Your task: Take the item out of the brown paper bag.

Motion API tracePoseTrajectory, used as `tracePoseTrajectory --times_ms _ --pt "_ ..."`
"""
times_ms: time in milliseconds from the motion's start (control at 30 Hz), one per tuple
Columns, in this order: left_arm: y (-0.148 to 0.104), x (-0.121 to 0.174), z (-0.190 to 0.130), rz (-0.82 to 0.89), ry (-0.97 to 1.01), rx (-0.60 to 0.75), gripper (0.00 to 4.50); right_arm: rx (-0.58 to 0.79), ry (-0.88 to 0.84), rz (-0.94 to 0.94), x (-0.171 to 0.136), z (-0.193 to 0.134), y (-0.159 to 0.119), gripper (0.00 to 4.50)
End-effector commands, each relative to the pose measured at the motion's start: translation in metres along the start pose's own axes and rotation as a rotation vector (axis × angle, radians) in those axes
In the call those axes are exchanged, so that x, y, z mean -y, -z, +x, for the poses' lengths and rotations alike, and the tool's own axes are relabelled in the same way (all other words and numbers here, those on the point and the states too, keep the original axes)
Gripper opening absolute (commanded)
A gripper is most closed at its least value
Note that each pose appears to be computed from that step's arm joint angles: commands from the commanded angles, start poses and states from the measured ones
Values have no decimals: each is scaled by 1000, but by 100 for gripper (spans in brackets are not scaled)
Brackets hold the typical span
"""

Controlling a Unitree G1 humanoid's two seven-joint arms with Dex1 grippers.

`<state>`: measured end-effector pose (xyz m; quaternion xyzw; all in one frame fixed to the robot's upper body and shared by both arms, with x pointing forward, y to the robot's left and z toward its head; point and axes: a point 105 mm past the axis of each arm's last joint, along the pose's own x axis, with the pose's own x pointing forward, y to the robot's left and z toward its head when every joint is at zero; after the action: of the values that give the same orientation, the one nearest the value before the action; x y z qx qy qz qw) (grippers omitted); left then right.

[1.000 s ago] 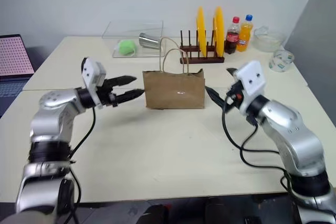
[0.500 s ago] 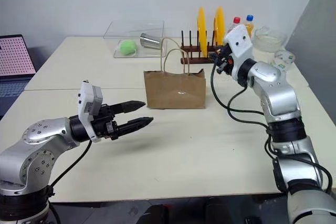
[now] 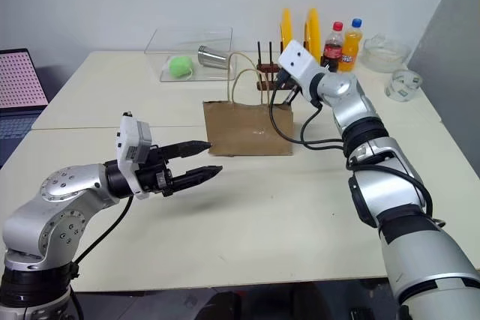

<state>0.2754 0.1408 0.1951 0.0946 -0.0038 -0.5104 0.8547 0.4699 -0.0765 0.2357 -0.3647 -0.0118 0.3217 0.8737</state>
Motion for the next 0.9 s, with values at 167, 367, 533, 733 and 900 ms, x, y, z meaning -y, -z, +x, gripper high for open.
tracePoseTrajectory --times_ms 167,367,533,733,900 --pt "18 -12 -16 45 15 -89 322 89 -350 -48 -38 -15 -12 6" --pt "34 -17 -29 127 87 -192 322 152 -498 -43 -68 -39 -23 6" --pt "32 -24 -44 177 141 -268 322 191 -609 -23 -100 -72 -34 6" --pt "28 -29 -53 201 205 -347 322 194 -587 24 -127 -102 -28 6" --pt "27 -29 -49 304 250 -383 357 182 -499 93 -131 -127 -22 20"
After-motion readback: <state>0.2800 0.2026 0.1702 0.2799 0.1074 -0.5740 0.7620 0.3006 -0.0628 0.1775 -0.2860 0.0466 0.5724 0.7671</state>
